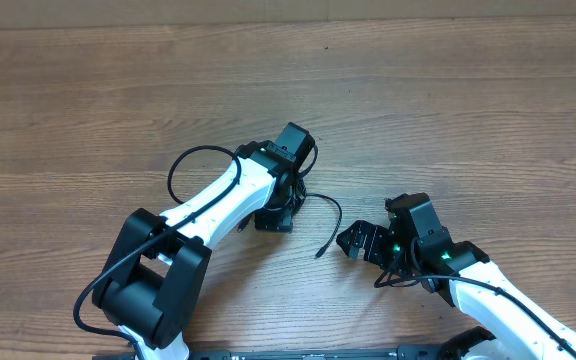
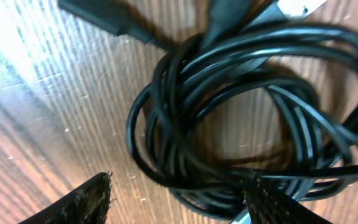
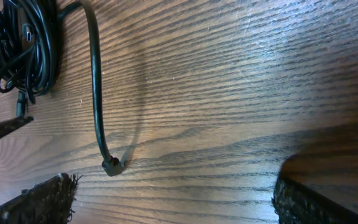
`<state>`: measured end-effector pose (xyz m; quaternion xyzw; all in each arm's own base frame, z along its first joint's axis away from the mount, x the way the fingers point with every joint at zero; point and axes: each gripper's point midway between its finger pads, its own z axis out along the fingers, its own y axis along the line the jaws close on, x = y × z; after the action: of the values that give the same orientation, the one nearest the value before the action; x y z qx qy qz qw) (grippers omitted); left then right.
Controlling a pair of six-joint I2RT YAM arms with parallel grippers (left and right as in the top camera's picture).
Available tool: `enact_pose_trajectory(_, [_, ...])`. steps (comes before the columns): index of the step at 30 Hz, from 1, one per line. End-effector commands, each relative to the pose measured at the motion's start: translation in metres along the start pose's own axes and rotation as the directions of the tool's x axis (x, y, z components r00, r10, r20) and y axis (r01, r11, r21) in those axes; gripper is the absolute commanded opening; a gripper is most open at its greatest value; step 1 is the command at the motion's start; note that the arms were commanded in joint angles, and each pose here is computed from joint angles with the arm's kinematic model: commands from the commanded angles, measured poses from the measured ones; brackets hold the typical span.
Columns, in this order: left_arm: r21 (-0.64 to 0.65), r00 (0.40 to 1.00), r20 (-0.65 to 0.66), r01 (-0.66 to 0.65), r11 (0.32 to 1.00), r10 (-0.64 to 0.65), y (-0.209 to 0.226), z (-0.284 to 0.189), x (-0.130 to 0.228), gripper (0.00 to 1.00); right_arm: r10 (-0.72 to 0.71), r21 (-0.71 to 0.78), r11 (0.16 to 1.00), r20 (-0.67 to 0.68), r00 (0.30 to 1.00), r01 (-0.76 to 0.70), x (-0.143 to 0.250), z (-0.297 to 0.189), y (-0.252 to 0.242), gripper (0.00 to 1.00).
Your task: Untangle cables
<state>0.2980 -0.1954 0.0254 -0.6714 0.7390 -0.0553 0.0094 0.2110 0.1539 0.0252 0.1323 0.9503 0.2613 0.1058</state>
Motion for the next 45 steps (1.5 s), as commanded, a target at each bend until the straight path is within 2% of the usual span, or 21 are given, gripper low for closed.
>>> enact_pose_trajectory(1, [-0.003, 0.998, 0.058, 0.031, 1.000, -0.031, 0.003, 0.009, -0.010, 0.68, -0.004, 0.025, 1.000, 0.016, 1.000, 0.003, -0.002, 0.001, -0.006, 1.00])
enact_pose_trajectory(3, [-0.009, 0.998, 0.061, 0.031, 0.999, -0.030, 0.004, 0.012, -0.010, 0.60, -0.003, 0.026, 1.000, 0.014, 1.000, 0.003, -0.002, 0.001, -0.006, 1.00])
enact_pose_trajectory(5, [-0.020, 0.998, 0.058, 0.023, 1.000, -0.022, 0.005, 0.020, -0.006, 0.56, -0.002, 0.028, 1.000, 0.012, 1.000, 0.002, -0.001, 0.001, -0.007, 1.00])
enact_pose_trajectory(6, [-0.030, 0.998, 0.063, 0.014, 0.999, -0.012, 0.008, 0.025, -0.004, 0.46, -0.001, 0.029, 1.000, 0.011, 1.000, 0.001, -0.001, 0.001, -0.007, 1.00])
enact_pose_trajectory(7, [-0.039, 0.998, 0.068, 0.008, 0.999, -0.006, 0.010, 0.028, -0.003, 0.41, -0.001, 0.030, 1.000, 0.010, 1.000, 0.001, -0.001, 0.001, -0.007, 1.00])
enact_pose_trajectory(9, [-0.052, 0.997, 0.074, 0.004, 0.999, 0.000, 0.012, 0.032, -0.003, 0.24, 0.002, 0.036, 0.999, 0.004, 1.000, -0.002, 0.001, 0.001, -0.009, 1.00])
enact_pose_trajectory(10, [-0.057, 0.997, 0.077, 0.003, 0.998, 0.002, 0.014, 0.032, -0.004, 0.11, 0.003, 0.039, 0.999, 0.001, 1.000, -0.003, 0.001, 0.001, -0.009, 1.00])
enact_pose_trajectory(11, [-0.064, 0.997, 0.078, -0.001, 0.998, 0.006, 0.015, 0.031, -0.006, 0.04, 0.004, 0.040, 0.999, 0.000, 1.000, -0.004, 0.002, 0.001, -0.010, 1.00])
enact_pose_trajectory(15, [-0.030, 0.990, 0.063, -0.128, 0.991, 0.130, 0.009, 0.010, -0.008, 0.04, 0.005, 0.029, 1.000, 0.000, 1.000, -0.005, 0.001, 0.001, -0.008, 1.00])
enact_pose_trajectory(20, [0.062, 0.921, 0.036, -0.388, 0.919, 0.387, -0.002, -0.025, -0.002, 0.04, -0.028, -0.129, 0.991, -0.035, 0.999, 0.024, 0.003, -0.001, 0.024, 1.00])
enact_pose_trajectory(22, [0.098, 0.898, 0.030, -0.439, 0.893, 0.439, -0.005, -0.038, 0.001, 0.04, -0.054, -0.205, 0.978, -0.034, 0.998, 0.046, 0.001, -0.003, 0.040, 0.99])
enact_pose_trajectory(24, [0.132, 0.893, 0.008, -0.447, 0.885, 0.450, -0.006, -0.049, 0.006, 0.04, -0.080, -0.268, 0.961, -0.019, 0.997, 0.072, -0.003, -0.006, 0.054, 0.93])
enact_pose_trajectory(28, [0.161, 0.883, -0.083, -0.445, 0.881, 0.462, -0.002, -0.057, 0.022, 0.04, -0.094, -0.298, 0.950, 0.018, 0.995, 0.094, -0.010, -0.009, 0.062, 0.74])
enact_pose_trajectory(35, [0.201, 0.849, -0.190, -0.457, 0.866, 0.492, 0.000, -0.061, 0.044, 0.04, -0.094, -0.399, 0.906, 0.141, 0.986, 0.144, -0.036, -0.021, 0.092, 0.66])
enact_pose_trajectory(39, [0.247, 0.817, -0.255, -0.462, 0.852, 0.517, -0.003, -0.066, 0.059, 0.04, -0.093, -0.405, 0.896, 0.226, 0.970, 0.180, -0.052, -0.027, 0.100, 0.52])
enact_pose_trajectory(41, [0.247, 0.804, -0.288, -0.462, 0.852, 0.519, 0.000, -0.068, 0.064, 0.04, -0.088, -0.400, 0.897, 0.253, 0.963, 0.187, -0.057, -0.028, 0.100, 0.48])
enact_pose_trajectory(43, [0.254, 0.798, -0.302, -0.460, 0.851, 0.522, 0.000, -0.069, 0.067, 0.04, -0.091, -0.406, 0.893, 0.264, 0.960, 0.196, -0.059, -0.030, 0.103, 0.40])
enact_pose_trajectory(45, [0.265, 0.792, -0.309, -0.459, 0.848, 0.526, -0.002, -0.071, 0.070, 0.04, -0.093, -0.404, 0.893, 0.268, 0.959, 0.199, -0.059, -0.030, 0.103, 0.18])
